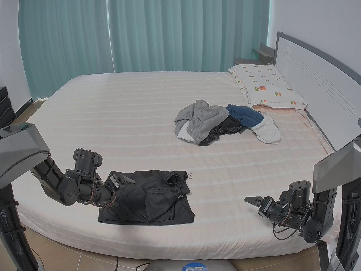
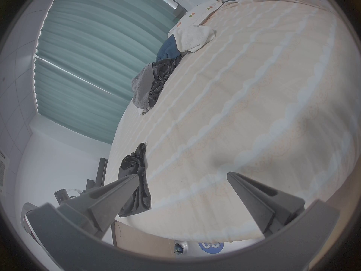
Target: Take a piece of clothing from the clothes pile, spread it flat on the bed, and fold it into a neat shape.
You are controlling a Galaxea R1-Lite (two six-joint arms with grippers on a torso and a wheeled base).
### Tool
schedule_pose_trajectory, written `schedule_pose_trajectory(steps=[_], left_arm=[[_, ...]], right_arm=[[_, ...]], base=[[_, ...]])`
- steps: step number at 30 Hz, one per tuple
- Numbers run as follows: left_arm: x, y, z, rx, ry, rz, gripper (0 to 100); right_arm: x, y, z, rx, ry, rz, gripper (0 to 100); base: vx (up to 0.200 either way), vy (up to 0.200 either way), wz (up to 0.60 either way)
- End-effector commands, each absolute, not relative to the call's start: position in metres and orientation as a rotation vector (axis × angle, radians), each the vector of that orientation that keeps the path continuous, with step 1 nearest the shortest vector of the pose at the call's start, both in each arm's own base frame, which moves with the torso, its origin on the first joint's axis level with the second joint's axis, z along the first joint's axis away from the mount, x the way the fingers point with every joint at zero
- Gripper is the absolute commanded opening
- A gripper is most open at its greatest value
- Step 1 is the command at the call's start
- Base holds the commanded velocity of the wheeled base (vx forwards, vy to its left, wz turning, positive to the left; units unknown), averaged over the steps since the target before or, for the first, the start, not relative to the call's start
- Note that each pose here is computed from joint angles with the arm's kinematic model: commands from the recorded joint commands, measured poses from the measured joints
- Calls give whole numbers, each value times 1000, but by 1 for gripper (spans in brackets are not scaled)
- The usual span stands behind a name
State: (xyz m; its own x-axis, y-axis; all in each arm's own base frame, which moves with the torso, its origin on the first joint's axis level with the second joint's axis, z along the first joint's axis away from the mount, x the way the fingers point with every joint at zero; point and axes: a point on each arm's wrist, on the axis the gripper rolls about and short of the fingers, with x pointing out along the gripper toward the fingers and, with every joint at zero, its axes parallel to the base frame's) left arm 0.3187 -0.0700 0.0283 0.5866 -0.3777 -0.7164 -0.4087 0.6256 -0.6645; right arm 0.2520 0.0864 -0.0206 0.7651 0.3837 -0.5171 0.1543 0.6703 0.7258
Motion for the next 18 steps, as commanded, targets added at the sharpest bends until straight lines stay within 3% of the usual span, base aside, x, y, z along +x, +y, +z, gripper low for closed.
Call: schedule_pose_trajectory(steps=[1,18], left_arm=[[319,-69,24,-941,996,29,100],[323,-62,25,-962,960,33,100]], right_arm=[[253,88,-20,840,697,150,100],[254,98,-13,819,656,163,100]], base=[[0,200,0],[0,200,0]])
